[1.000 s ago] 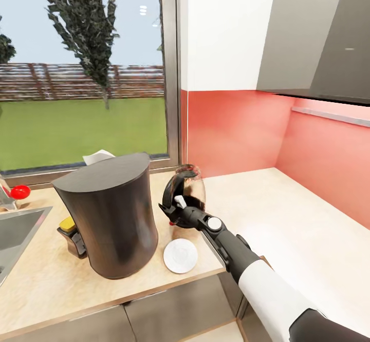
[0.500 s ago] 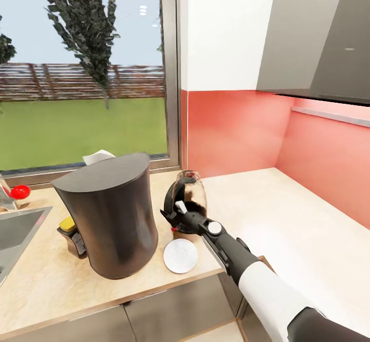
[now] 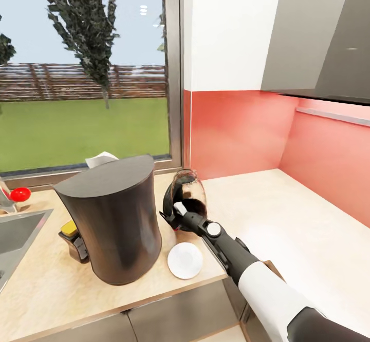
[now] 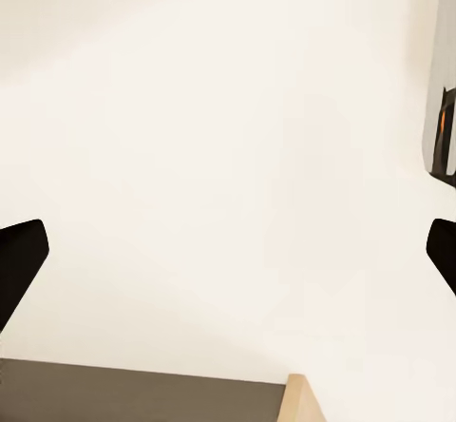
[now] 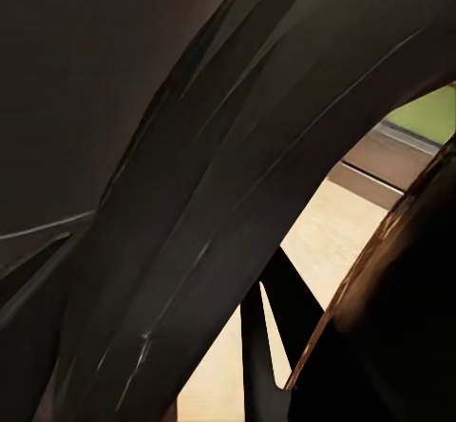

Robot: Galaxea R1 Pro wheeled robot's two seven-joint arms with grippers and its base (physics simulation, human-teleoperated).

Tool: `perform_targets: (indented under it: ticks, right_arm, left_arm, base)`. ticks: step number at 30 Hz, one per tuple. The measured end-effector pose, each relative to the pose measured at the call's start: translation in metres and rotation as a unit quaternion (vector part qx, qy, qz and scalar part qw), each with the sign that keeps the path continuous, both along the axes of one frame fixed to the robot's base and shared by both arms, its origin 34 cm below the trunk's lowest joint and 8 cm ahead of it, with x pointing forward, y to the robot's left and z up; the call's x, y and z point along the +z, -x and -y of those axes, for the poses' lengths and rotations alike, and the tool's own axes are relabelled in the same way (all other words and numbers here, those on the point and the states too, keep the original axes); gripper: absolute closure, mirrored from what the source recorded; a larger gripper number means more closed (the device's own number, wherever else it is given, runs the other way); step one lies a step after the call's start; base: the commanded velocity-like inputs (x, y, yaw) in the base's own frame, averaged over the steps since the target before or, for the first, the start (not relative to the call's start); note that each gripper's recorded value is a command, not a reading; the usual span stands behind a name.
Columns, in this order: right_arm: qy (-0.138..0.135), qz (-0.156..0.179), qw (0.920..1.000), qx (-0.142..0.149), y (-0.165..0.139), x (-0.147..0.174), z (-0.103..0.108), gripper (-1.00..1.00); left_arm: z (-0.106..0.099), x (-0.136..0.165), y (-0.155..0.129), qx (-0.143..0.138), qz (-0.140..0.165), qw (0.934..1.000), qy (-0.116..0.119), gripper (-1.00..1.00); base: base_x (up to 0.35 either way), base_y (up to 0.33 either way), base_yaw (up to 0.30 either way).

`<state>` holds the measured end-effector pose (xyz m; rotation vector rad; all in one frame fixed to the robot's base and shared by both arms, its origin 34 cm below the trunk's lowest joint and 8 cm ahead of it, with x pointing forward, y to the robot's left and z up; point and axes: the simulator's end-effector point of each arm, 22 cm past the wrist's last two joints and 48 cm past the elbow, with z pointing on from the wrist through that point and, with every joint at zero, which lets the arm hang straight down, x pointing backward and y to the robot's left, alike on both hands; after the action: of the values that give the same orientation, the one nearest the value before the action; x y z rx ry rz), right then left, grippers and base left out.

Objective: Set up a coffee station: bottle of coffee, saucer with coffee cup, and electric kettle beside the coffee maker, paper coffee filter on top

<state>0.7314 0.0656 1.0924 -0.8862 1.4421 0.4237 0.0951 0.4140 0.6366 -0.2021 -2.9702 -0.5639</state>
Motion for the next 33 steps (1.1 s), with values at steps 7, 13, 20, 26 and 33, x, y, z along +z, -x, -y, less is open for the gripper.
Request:
perform_targets:
  ticks: [7,13,20,26,33]
  right_arm:
    - [0.000,-0.001,1.0000,-0.001,0.000,-0.001,0.001,1.00]
    - [0.001,-0.001,1.0000,-0.001,0.000,-0.001,0.001,1.00]
    - [0.002,-0.005,1.0000,-0.001,0.000,-0.005,0.001,1.00]
    - [0.004,-0.008,1.0000,-0.002,0.000,-0.008,0.002,1.00]
    - [0.007,-0.014,0.9999,-0.003,0.000,-0.014,0.003,1.00]
  left_arm:
    - [0.000,0.000,0.000,0.000,0.000,1.0000,0.000,-1.00]
    - [0.001,0.000,0.000,0.000,0.000,1.0000,0.001,-1.00]
    - [0.001,0.000,0.000,-0.001,-0.001,1.0000,0.001,-1.00]
    - [0.000,0.000,0.000,-0.001,-0.001,1.0000,0.000,-1.00]
    - [0.001,0.000,0.000,0.000,0.000,1.0000,0.001,-1.00]
  base:
    - [0.013,0.009,0.000]
    - [0.069,0.000,0.000]
    - [0.011,0.000,0.000]
    - [0.001,0.000,0.000]
    - [0.045,0.034,0.000]
